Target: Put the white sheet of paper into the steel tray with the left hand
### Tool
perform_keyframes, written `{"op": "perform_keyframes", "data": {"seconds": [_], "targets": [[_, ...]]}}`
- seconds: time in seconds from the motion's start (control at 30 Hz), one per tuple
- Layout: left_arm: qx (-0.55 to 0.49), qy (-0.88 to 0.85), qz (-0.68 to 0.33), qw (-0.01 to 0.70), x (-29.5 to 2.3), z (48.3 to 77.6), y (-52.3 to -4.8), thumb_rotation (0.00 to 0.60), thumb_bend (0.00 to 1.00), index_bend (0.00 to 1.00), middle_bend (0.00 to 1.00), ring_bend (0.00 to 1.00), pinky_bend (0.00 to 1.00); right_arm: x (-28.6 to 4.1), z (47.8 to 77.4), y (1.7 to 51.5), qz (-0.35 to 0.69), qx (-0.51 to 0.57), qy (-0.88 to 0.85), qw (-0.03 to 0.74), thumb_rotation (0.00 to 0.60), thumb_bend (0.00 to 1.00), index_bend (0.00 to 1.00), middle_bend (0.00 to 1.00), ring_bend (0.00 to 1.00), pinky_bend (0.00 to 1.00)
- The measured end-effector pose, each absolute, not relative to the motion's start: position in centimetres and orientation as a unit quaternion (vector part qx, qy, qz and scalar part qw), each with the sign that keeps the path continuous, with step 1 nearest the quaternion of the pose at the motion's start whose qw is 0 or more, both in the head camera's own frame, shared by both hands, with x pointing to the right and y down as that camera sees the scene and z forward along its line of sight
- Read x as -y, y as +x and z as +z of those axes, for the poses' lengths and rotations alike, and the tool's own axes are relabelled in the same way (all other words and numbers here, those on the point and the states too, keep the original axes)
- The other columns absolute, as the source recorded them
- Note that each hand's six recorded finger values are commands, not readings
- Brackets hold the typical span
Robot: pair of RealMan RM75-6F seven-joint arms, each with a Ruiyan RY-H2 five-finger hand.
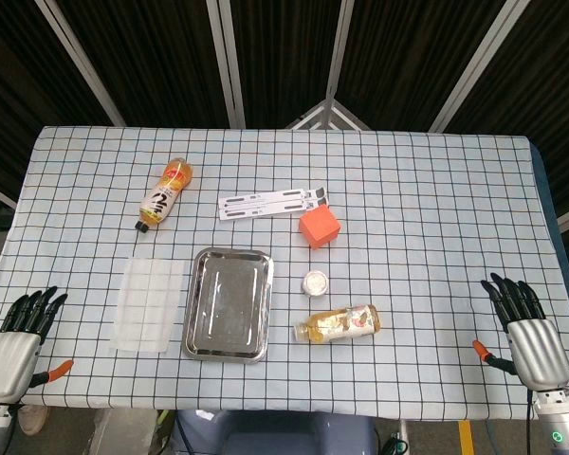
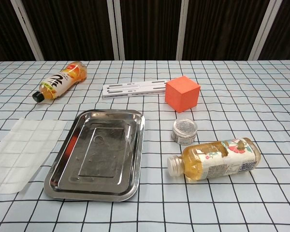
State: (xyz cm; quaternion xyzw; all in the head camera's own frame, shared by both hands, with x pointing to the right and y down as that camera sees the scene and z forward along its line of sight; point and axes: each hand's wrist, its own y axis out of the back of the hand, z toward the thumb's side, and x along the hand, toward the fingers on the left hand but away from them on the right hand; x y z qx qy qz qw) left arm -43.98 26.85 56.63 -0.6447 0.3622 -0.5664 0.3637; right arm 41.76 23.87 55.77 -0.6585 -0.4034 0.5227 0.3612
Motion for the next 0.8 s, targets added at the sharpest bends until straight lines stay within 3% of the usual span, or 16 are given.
{"op": "perform_keyframes", "data": {"seconds": [0.43, 0.63, 0.8], "targets": [[-0.344, -0.649, -0.574, 0.362, -27.3, 57.2, -43.8, 0.600, 0.03, 0.01, 0.00, 0.00, 0.00, -23.9, 55.7, 41.6, 0.519, 0.402, -0.661, 0.363, 0.600, 0.29, 0.00, 0.00, 0.00, 0.00], [-0.317, -0.653, -0.584, 0.362, -27.5, 58.2, -43.7, 0.600, 0.11, 0.21, 0.00, 0.00, 0.00, -23.9, 55.8, 41.6, 0.519, 0.400, -0.662, 0.363, 0.600, 0.29, 0.00, 0.00, 0.00, 0.00], [-0.270, -0.659, -0.591, 0.379, -27.3, 59.5, -43.6, 0.600, 0.15, 0.28, 0.00, 0.00, 0.00, -24.0, 55.7, 41.6, 0.517, 0.400, -0.664, 0.363, 0.600, 0.29, 0.00, 0.00, 0.00, 0.00]]}}
